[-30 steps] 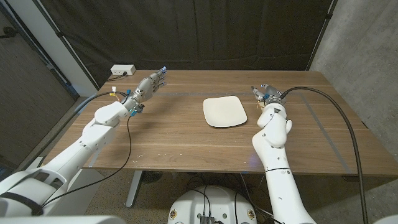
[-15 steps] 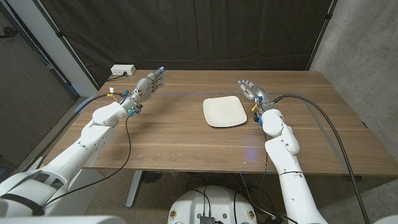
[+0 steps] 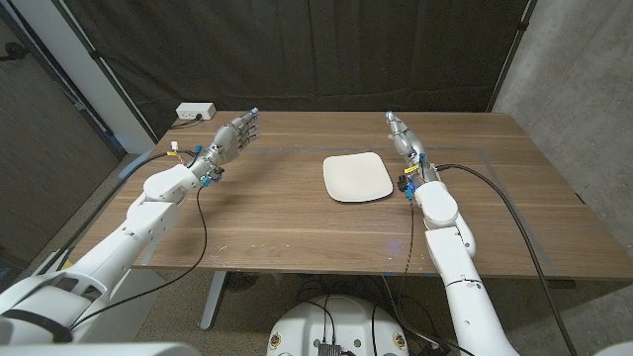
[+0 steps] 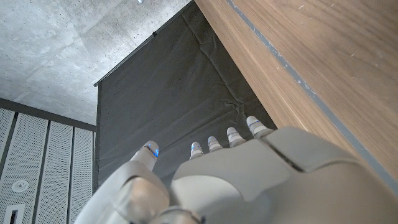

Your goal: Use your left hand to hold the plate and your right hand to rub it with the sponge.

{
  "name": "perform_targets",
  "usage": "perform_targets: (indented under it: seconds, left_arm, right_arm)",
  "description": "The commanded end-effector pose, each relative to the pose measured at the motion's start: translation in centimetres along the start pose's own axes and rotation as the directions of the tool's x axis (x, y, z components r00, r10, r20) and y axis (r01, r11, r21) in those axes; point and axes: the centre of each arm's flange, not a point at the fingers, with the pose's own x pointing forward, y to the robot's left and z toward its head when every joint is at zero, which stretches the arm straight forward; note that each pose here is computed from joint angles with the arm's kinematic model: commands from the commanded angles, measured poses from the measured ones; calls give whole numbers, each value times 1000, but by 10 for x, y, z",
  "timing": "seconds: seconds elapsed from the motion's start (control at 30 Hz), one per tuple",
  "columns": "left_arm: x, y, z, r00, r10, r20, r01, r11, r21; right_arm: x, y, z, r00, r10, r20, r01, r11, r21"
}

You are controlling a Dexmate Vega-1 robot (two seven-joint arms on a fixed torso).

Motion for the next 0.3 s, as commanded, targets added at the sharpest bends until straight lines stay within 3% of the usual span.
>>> perform_targets:
  seconds: [0.03,0.3]
  left_arm:
    - [-7,-3,-8,1000,-15,-20,15,1000,-16]
    - [-6,-8,-5,1000,-16,-7,16,1000,-15]
  right_arm:
    - [-16,-1,2,998,-56,11,53,988,144]
    - [-25,-3,2,997,-74,14,71,986,148]
